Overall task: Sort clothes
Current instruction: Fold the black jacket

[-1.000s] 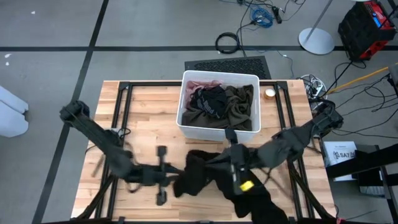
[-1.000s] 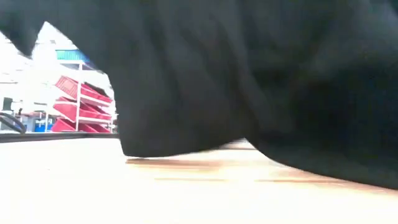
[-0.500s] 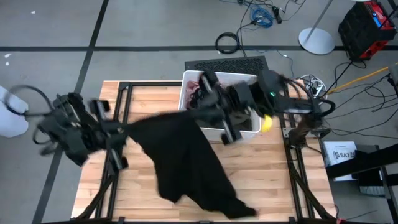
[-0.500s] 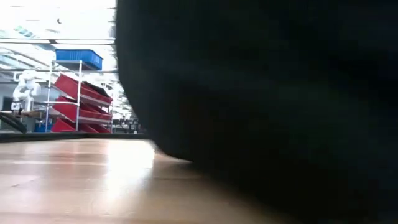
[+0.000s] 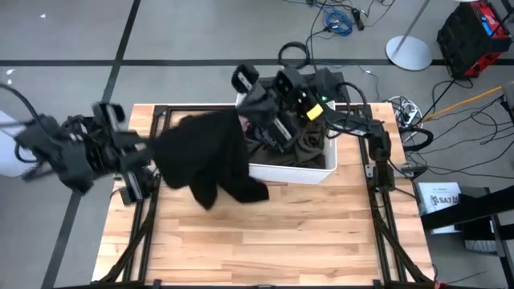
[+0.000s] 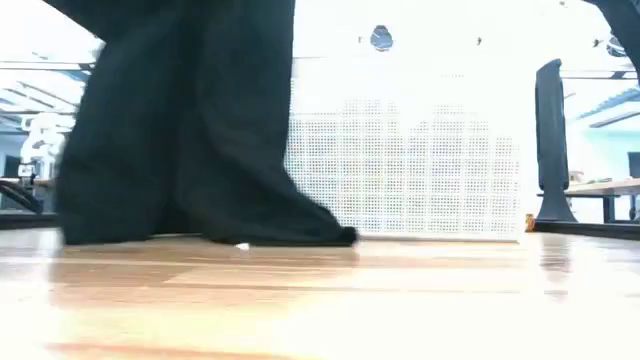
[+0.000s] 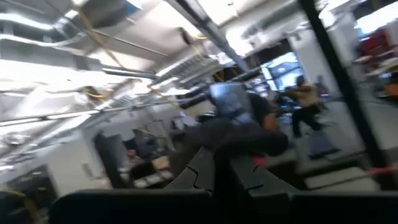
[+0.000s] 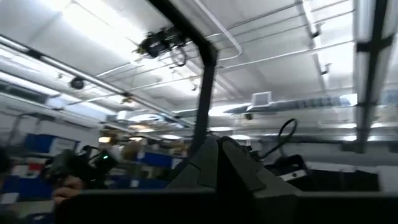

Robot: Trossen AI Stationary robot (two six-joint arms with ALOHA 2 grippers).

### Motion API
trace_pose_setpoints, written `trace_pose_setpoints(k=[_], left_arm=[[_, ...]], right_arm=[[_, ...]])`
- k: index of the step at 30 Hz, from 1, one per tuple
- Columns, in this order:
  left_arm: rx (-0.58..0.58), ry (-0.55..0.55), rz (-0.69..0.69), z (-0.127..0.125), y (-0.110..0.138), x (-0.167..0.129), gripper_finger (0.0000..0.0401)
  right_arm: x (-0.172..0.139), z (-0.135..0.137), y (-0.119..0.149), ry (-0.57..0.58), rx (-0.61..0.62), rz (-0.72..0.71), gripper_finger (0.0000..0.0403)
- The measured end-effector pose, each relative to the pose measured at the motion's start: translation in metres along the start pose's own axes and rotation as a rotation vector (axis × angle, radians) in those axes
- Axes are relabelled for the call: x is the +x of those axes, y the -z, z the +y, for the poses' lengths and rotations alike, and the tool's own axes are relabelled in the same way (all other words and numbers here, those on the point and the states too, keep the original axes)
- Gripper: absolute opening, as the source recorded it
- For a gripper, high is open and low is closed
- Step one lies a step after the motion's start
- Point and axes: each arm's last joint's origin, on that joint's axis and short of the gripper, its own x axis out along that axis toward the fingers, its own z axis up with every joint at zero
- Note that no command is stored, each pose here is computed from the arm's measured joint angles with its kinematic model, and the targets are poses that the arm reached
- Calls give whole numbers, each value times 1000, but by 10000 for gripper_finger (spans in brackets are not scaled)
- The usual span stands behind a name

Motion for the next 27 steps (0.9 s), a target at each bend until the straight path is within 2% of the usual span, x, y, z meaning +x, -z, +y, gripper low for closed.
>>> trace_pose_setpoints(k=[4,6,8,11,14,17,20,22,24,27], left_arm=[[-37,80,-1,-41,9,12,10],[-30,111,9,-66,14,19,10],[-19,136,26,-90,19,24,10],[-13,162,45,-122,27,30,10],[-52,181,52,-150,33,33,10],[-76,212,54,-182,40,33,10],[-102,245,54,-214,49,31,10],[-114,249,46,-230,53,29,10],[-131,233,47,-237,54,27,10],[-111,176,105,-237,56,27,10]], right_arm=[[14,34,-20,-49,46,50,0],[21,60,-33,-45,67,127,0],[25,91,-42,11,40,248,0],[27,149,-52,156,-85,438,0],[27,208,-55,255,-97,592,0],[30,258,-36,384,-52,748,0],[36,299,4,520,-54,884,0],[41,319,31,572,-89,931,0],[44,329,50,593,-124,961,0],[42,322,71,652,-177,1032,0]])
